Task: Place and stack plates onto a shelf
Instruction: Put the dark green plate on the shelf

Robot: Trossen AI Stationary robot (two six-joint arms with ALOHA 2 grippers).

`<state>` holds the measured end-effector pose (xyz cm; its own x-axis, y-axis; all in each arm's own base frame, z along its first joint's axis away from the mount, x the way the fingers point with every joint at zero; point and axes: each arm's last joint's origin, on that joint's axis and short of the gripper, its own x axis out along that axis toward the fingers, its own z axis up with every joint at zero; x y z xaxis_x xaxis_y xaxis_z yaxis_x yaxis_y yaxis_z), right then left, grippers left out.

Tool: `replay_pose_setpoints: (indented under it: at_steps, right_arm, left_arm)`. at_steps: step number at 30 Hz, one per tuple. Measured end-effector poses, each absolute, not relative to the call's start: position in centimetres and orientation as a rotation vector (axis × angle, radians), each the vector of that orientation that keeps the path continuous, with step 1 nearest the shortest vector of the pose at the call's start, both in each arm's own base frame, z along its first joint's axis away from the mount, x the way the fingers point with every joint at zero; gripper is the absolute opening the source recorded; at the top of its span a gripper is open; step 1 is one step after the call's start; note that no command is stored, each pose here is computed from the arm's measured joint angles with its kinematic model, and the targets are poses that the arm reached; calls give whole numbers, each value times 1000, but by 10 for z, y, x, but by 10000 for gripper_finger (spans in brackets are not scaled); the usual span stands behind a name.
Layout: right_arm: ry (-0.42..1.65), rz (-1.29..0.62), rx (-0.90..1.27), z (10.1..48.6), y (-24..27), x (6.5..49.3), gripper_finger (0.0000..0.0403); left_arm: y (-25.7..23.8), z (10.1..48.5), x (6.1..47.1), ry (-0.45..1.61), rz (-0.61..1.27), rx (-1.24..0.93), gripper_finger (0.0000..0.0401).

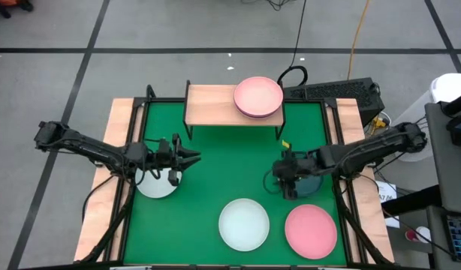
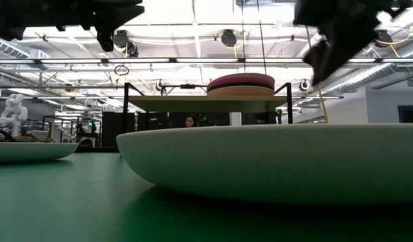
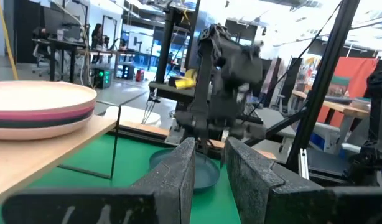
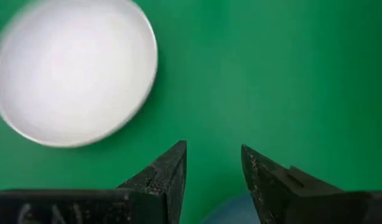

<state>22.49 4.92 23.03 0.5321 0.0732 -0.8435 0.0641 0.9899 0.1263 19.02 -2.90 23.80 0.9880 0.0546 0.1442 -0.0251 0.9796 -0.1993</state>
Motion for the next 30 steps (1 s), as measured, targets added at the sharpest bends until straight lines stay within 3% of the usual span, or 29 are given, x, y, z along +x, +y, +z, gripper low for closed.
replay_pose_setpoints:
  at_steps: [17, 30]
  right_arm:
    - [1182, -259, 285, 174, 57, 199, 137]
    - [1149, -238, 380, 150, 57, 192, 134]
  left_arm:
    - [-28, 238, 190, -151, 76, -193, 94]
    - [-27, 228, 197, -103, 126, -183, 94]
